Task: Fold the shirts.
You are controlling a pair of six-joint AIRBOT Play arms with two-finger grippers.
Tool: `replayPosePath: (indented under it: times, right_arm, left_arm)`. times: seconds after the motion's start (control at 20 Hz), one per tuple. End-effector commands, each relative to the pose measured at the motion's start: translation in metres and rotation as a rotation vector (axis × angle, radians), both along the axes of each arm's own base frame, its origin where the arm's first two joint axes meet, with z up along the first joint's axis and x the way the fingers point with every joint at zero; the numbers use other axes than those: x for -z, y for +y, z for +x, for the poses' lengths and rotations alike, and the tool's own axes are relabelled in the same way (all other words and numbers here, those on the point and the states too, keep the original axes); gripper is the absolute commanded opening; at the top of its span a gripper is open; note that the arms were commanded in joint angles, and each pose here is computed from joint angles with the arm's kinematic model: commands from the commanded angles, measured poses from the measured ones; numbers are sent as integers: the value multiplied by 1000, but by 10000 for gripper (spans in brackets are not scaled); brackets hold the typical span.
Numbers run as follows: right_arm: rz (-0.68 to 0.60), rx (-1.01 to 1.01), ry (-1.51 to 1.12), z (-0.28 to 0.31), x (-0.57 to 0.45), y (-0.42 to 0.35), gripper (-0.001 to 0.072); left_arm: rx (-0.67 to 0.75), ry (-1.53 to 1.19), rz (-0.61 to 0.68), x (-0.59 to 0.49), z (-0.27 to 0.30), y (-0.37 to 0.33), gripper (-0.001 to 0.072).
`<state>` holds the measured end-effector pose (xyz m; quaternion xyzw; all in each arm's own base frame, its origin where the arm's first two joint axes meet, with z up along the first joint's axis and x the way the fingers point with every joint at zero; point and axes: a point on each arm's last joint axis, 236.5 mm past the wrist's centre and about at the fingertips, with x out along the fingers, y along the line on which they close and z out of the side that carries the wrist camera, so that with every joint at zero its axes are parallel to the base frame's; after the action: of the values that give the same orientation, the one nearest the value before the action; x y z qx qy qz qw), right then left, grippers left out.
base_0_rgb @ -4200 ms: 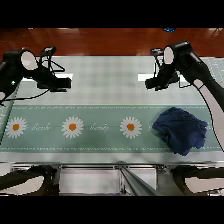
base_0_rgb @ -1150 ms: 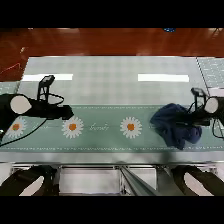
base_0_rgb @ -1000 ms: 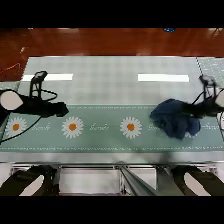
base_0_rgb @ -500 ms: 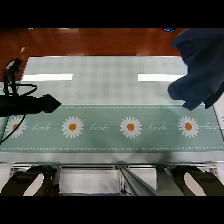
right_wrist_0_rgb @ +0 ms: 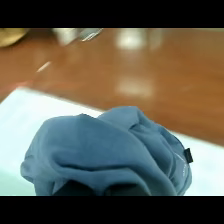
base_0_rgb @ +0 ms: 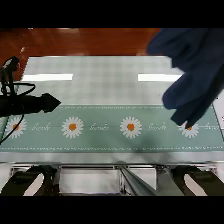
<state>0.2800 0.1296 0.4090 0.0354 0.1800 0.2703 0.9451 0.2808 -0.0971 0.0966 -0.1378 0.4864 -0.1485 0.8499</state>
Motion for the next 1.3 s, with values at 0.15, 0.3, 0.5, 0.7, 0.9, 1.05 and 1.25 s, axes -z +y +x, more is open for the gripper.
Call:
replayPosePath:
  times: [0.15,0.3,0.5,0.7,0.9,1.05,1.25]
  right_arm:
    - [-70,-409,323,-21,106,134,27]
    - [-180,-441,478,-15,195,182,27]
    - [-245,-473,663,-19,305,240,27]
    - [-183,-459,824,-22,380,293,28]
    - [-95,-435,903,-18,406,314,329]
    - [-75,-381,894,18,385,278,408]
    - [-114,-119,782,92,327,131,408]
  left_arm:
    - [-21,-52,38,-3,11,10,504]
    - [-35,-47,124,4,11,28,504]
    - [-71,-12,117,8,8,36,504]
    - [-70,1,115,14,6,35,504]
    - [-68,9,112,16,5,34,504]
    - [-60,23,117,18,2,34,504]
    - [-23,216,288,66,-39,70,504]
